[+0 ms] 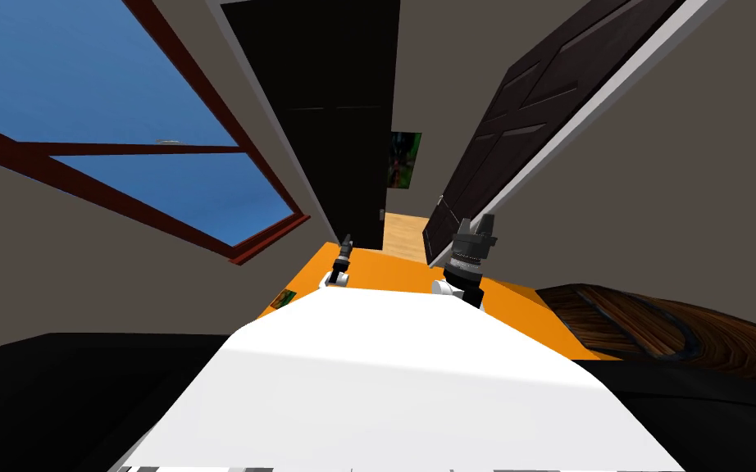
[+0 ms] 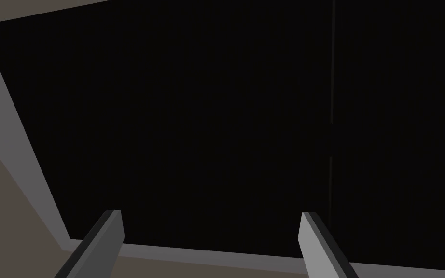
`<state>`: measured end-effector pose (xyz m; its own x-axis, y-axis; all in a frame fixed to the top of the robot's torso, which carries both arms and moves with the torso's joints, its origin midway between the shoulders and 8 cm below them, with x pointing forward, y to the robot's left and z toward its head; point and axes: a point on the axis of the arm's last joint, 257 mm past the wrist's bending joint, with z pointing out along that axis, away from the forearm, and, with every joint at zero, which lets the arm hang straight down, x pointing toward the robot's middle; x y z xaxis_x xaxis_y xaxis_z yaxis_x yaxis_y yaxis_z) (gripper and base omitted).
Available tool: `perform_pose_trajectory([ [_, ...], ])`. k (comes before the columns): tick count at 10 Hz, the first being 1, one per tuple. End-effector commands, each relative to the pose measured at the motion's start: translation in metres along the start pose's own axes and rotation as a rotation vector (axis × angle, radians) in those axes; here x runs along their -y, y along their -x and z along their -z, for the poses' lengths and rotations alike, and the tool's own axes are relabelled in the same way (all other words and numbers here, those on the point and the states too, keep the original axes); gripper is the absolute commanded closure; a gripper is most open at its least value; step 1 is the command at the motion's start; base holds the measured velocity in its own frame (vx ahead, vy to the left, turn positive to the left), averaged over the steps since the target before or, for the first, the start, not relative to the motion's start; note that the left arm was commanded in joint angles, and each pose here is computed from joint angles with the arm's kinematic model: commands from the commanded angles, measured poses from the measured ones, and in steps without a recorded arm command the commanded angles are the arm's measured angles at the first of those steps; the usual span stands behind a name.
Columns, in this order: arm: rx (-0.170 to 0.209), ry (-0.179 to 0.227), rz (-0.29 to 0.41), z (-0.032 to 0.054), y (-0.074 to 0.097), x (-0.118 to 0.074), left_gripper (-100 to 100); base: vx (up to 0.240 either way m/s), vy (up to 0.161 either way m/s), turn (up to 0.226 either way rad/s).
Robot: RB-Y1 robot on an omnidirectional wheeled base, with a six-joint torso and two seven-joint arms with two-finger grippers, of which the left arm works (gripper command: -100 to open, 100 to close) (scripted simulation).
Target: Push the door open
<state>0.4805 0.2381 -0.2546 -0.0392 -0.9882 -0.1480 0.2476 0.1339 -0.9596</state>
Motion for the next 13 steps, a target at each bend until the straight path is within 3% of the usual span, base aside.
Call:
perform_pose_trajectory([
  [1,-0.008,0.013,0.008,0.0002,-0.005,-0.009,-100,0.102,-0.023,-0.008],
  [13,-0.056,0.107,0.068,0.005,-0.034,-0.066,-100,0.101,-0.031,-0.005],
])
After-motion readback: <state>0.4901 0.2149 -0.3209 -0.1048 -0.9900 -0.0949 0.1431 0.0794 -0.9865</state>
